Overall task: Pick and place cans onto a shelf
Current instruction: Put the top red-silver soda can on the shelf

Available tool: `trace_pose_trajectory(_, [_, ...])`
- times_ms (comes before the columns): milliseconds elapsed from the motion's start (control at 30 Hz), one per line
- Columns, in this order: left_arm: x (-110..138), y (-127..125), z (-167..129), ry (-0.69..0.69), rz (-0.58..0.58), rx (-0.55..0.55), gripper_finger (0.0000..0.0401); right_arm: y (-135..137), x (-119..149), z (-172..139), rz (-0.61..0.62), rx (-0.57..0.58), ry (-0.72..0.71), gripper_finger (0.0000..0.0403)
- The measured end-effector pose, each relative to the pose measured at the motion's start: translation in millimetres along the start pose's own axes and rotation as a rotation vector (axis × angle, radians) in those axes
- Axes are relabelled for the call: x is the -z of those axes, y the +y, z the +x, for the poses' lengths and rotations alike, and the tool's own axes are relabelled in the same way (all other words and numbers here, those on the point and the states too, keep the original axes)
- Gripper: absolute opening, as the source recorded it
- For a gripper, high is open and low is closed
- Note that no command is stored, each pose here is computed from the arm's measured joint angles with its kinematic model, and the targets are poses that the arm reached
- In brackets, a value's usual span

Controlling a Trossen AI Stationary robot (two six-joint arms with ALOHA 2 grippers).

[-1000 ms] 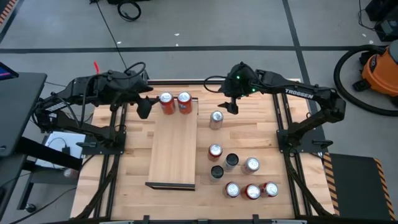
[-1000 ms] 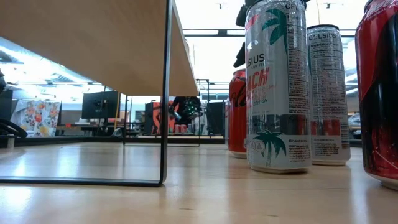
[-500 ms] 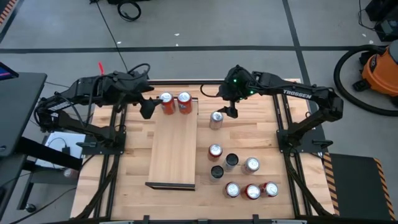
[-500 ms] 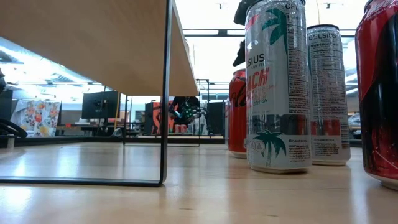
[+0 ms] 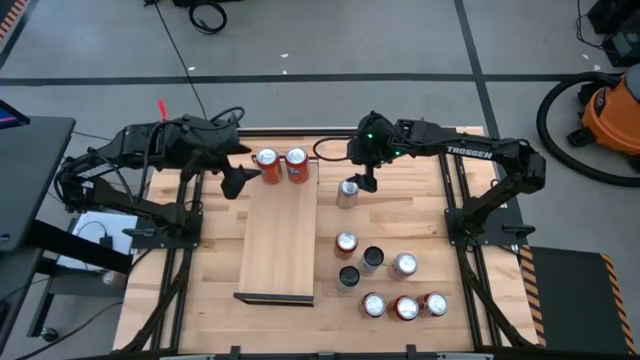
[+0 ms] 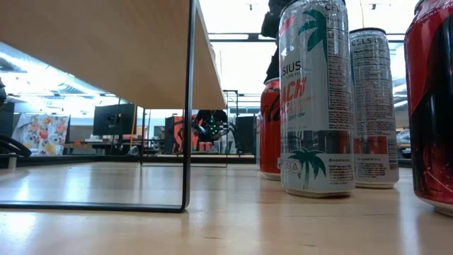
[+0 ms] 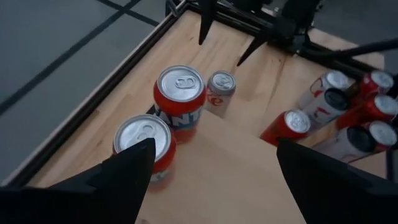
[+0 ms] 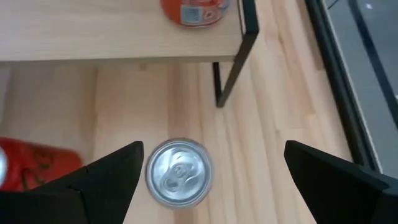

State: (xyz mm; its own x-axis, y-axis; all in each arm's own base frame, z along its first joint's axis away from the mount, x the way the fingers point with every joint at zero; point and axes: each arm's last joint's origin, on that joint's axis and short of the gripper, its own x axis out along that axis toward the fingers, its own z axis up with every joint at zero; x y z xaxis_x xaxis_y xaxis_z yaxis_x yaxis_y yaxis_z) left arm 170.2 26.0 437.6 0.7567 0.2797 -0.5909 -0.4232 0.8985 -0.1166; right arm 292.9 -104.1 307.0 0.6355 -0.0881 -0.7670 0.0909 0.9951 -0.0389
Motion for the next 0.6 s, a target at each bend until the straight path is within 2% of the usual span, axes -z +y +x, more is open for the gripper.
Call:
trace_pose_trajectory(200, [-2,1,1,-0.026,0.112,-0.045,0.0348,-3,-3,0,-0.011,0.081,-0.017,0.0400])
trace_pose_trajectory(433, [-3,2,3,-0.028,0.168,-0.108,0.0348,-3,-3,-6,0.055,0.013,0.004,0.0400])
trace_pose_trajectory(500, [-3,2,2,-0.033,0.120,-0.107,0.0348,-2,-5,-10,0.069,-0.018,0.008,0.0400])
trace_pose_trajectory(600, [-3,2,3,-0.048,-0.096,-0.099,0.0348,0,-17,-21,0.059,-0.019,-0.035,0.0400])
